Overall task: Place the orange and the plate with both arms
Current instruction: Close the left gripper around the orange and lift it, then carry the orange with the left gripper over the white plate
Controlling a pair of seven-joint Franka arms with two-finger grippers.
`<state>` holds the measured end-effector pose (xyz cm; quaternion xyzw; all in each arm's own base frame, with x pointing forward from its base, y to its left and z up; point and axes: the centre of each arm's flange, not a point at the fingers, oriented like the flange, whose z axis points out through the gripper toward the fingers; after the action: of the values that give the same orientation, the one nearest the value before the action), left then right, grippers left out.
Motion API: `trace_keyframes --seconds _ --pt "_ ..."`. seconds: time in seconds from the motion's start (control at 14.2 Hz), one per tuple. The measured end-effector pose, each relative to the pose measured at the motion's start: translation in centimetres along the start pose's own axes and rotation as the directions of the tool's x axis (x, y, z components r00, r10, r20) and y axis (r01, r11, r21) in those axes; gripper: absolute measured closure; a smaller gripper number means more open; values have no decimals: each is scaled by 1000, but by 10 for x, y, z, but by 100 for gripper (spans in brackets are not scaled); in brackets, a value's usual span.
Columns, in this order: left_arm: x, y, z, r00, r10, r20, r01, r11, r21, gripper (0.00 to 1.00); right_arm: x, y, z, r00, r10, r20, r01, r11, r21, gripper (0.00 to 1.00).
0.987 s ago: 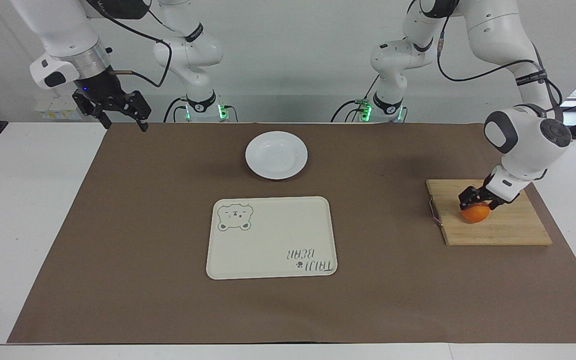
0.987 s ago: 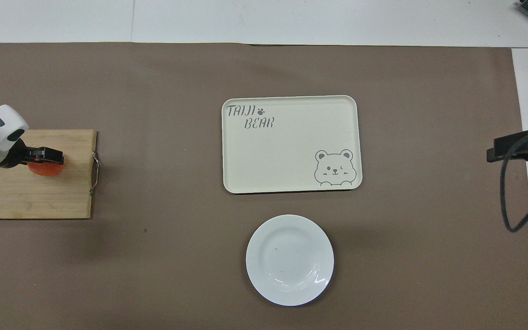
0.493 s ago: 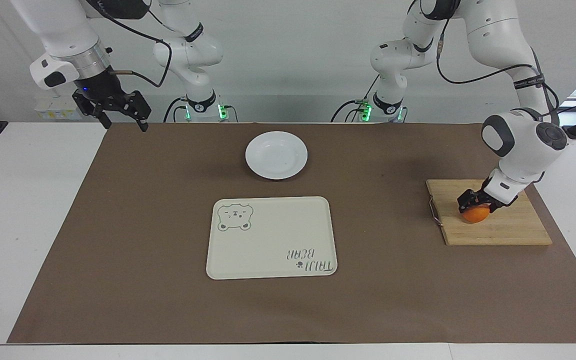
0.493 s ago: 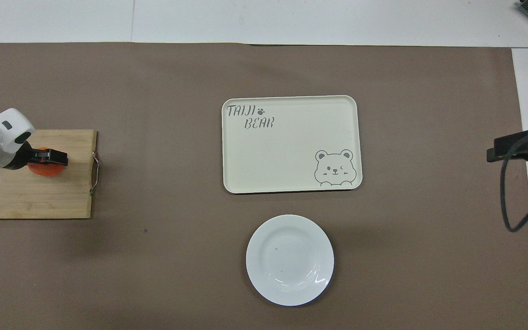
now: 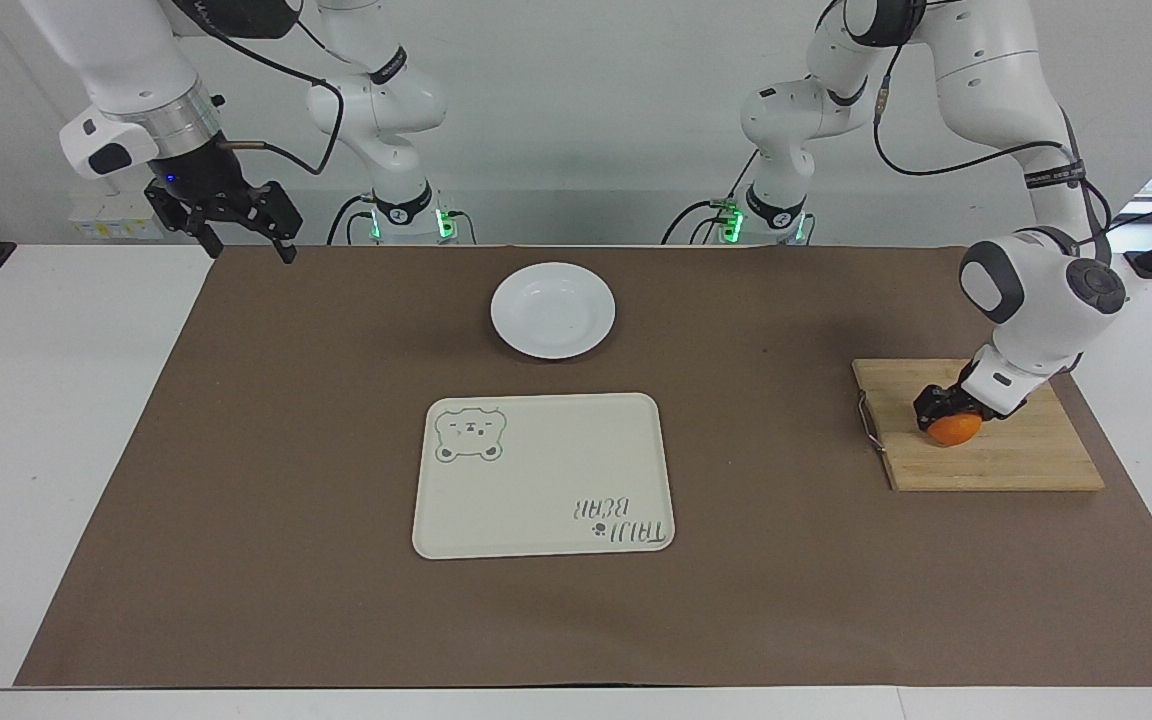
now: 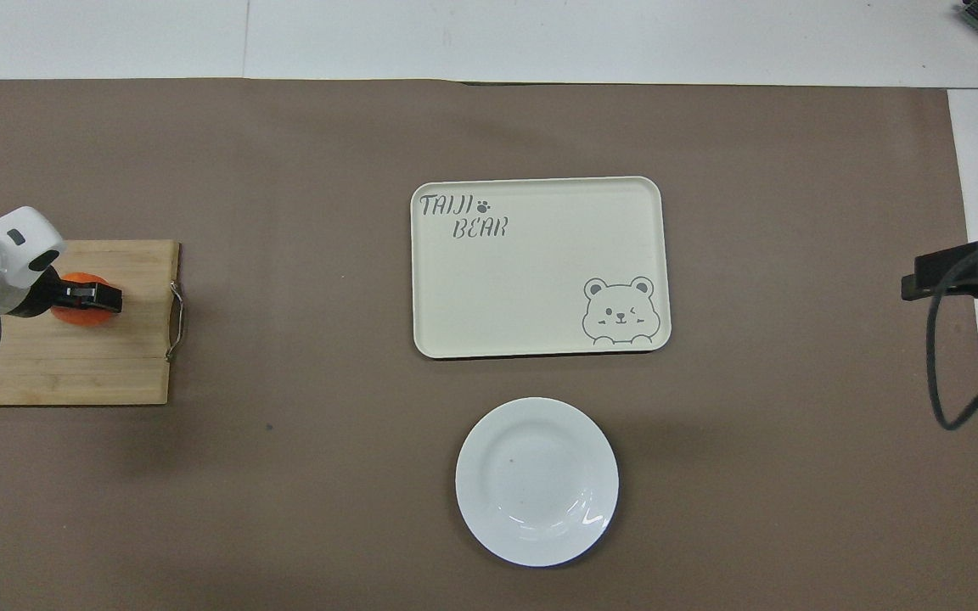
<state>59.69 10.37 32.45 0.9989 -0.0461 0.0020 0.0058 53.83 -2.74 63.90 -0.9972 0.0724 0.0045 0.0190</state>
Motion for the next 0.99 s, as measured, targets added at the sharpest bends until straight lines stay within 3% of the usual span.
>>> trace_keyframes --seconds 0.42,0.99 --pt "30 23 -69 999 34 9 -34 999 -8 25 0 0 0 1000 0 0 0 1000 0 0" --pt "31 105 -176 995 -88 54 88 996 5 25 0 0 0 1000 0 0 0 1000 0 0"
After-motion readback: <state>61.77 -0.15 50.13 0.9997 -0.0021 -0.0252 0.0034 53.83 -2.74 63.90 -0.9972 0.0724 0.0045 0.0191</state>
